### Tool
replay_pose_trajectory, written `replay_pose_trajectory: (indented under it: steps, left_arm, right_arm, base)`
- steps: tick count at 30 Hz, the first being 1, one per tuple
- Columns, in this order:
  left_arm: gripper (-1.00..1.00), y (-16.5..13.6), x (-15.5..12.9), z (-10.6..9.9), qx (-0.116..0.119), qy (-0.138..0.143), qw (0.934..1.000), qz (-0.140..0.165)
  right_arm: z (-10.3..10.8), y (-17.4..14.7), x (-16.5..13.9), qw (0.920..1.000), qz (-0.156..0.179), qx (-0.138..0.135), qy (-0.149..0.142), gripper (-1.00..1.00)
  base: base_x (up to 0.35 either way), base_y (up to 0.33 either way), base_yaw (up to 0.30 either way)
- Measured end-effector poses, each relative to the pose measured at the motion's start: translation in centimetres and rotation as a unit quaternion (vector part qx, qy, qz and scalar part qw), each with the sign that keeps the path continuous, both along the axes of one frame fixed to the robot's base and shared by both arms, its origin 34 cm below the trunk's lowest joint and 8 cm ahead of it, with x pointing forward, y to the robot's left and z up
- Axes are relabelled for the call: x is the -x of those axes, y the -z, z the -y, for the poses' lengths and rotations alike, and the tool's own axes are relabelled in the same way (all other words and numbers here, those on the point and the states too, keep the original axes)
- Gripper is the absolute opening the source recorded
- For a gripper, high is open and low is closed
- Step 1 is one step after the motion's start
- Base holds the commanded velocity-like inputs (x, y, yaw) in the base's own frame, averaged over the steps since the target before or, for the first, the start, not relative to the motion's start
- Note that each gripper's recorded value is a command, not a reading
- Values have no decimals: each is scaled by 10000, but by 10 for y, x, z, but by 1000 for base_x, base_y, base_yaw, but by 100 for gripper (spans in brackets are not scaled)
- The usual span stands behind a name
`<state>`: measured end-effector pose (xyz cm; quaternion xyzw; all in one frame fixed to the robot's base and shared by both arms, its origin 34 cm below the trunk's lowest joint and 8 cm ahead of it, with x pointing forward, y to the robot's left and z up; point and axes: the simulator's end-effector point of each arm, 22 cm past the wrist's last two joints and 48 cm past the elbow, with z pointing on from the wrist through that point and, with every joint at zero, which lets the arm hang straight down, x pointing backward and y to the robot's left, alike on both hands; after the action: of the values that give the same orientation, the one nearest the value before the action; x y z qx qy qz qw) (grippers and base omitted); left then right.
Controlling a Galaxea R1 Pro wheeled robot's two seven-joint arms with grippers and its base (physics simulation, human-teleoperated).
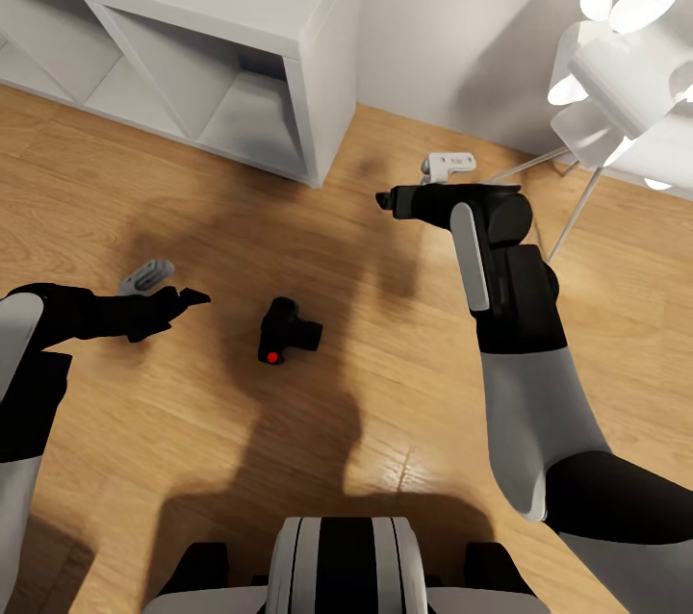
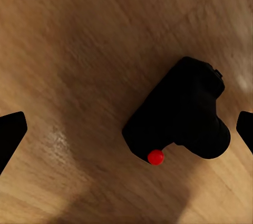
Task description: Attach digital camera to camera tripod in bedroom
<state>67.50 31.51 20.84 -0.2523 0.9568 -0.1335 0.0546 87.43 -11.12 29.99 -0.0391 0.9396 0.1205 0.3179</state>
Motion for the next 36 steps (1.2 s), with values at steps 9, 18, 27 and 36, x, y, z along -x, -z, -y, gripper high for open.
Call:
replay_pose_trajectory:
  steps: [9,18,27,36]
  left_arm:
    - [100,0,0,0,-3,6,10000,-2]
    - [100,0,0,0,-4,8,10000,-3]
    - [100,0,0,0,-3,9,10000,-3]
    - [100,0,0,0,-2,9,10000,-3]
  right_arm:
    - [1,-1,-1,10000,20,1,14,100]
    - [1,-5,-5,10000,74,2,26,100]
    - [2,-17,-15,9998,215,-4,43,100]
    - [2,-21,-16,9996,267,-11,37,100]
  base:
    - [0,0,0]
    - [0,0,0]
    - [0,0,0]
    - [0,0,0]
